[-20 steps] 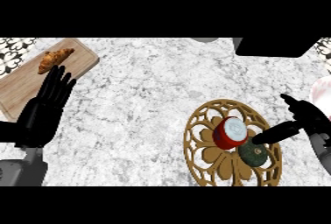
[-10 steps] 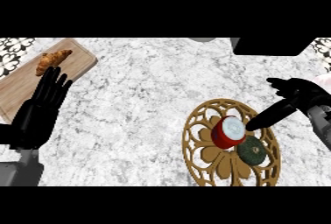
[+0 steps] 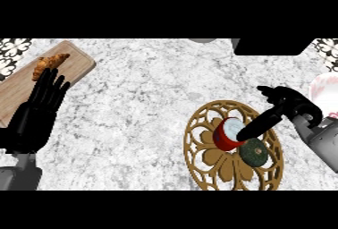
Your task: Pick the can from the placemat and place it in the bowl
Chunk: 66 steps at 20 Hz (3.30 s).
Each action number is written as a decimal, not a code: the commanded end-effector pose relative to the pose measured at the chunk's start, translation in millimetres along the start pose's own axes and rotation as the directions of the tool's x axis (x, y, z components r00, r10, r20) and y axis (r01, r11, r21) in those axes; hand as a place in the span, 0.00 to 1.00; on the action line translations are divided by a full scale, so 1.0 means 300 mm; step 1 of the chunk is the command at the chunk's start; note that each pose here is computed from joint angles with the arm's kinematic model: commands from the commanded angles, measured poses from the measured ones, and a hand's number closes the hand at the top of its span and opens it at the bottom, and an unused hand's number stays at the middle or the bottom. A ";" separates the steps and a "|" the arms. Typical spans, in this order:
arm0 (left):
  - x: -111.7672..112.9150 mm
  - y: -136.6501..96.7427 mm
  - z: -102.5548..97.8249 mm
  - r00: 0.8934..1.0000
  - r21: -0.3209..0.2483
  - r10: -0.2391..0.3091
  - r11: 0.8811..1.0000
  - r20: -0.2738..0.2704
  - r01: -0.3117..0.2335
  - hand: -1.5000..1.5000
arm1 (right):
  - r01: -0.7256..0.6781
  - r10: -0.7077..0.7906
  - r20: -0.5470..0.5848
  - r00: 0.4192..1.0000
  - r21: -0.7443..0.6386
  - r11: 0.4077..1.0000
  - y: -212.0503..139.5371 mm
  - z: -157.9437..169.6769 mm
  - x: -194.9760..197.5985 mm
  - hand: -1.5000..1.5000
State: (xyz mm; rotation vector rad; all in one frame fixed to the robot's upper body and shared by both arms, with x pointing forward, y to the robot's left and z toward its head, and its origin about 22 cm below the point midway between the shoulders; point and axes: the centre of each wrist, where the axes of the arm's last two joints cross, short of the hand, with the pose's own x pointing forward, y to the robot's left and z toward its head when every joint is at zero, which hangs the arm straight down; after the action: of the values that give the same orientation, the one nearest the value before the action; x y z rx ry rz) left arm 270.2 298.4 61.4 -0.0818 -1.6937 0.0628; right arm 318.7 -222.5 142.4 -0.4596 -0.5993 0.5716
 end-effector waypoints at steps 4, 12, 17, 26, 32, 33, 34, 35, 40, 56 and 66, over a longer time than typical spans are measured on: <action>-0.055 0.007 0.008 1.000 0.019 0.014 1.000 0.008 -0.014 0.50 | 0.027 -0.042 -0.158 0.987 -0.093 0.995 0.124 0.023 0.026 0.00; -0.024 -0.007 -0.031 1.000 0.022 0.013 1.000 0.008 -0.013 0.50 | -0.013 -0.006 -0.150 0.989 -0.126 0.992 0.180 -0.007 -0.013 0.00; -0.021 0.000 -0.005 1.000 -0.002 0.016 1.000 -0.010 -0.016 0.50 | -0.020 0.005 -0.183 0.983 -0.079 0.997 0.155 -0.024 -0.030 0.00; -0.043 -0.043 -0.019 1.000 0.001 0.003 1.000 -0.006 -0.003 0.50 | -0.015 0.002 -0.204 0.979 -0.063 0.998 0.267 -0.123 -0.053 0.00; 0.009 -0.016 -0.009 1.000 -0.016 0.014 1.000 -0.001 -0.014 0.50 | -0.189 0.178 -0.175 0.968 -0.045 0.981 0.218 -0.165 -0.032 1.00; 0.023 -0.013 0.024 1.000 -0.026 0.011 1.000 0.001 -0.011 0.50 | -0.191 0.179 -0.171 0.969 -0.056 0.980 0.217 -0.149 -0.021 1.00; 0.030 -0.016 -0.026 1.000 -0.012 0.000 1.000 0.002 0.000 0.50 | -0.209 0.197 -0.159 0.967 -0.064 0.976 0.272 -0.136 0.003 1.00; -0.006 -0.052 -0.052 1.000 -0.006 0.018 1.000 -0.004 -0.018 0.50 | -0.226 0.216 -0.151 0.965 -0.054 0.973 0.262 -0.161 -0.014 1.00; -0.036 0.028 0.030 1.000 0.000 0.026 1.000 -0.008 -0.026 0.50 | -0.245 0.235 -0.132 0.963 -0.064 0.967 0.229 -0.151 -0.040 1.00; -0.044 0.067 0.099 1.000 0.092 0.023 0.996 -0.016 -0.022 0.50 | -0.581 0.740 0.603 0.298 -0.501 0.642 -0.035 0.088 -0.512 1.00; -0.045 0.068 0.089 1.000 0.108 -0.004 0.994 -0.013 0.006 0.50 | -0.263 0.742 0.487 0.461 -0.723 0.638 -0.394 0.186 -0.537 1.00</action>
State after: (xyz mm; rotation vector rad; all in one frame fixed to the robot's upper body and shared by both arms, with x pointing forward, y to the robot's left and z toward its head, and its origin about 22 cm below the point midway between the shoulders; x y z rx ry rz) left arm 245.6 322.4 47.6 0.0032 -1.6739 0.1490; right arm 210.0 -373.0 155.6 -0.8878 -1.4552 1.3541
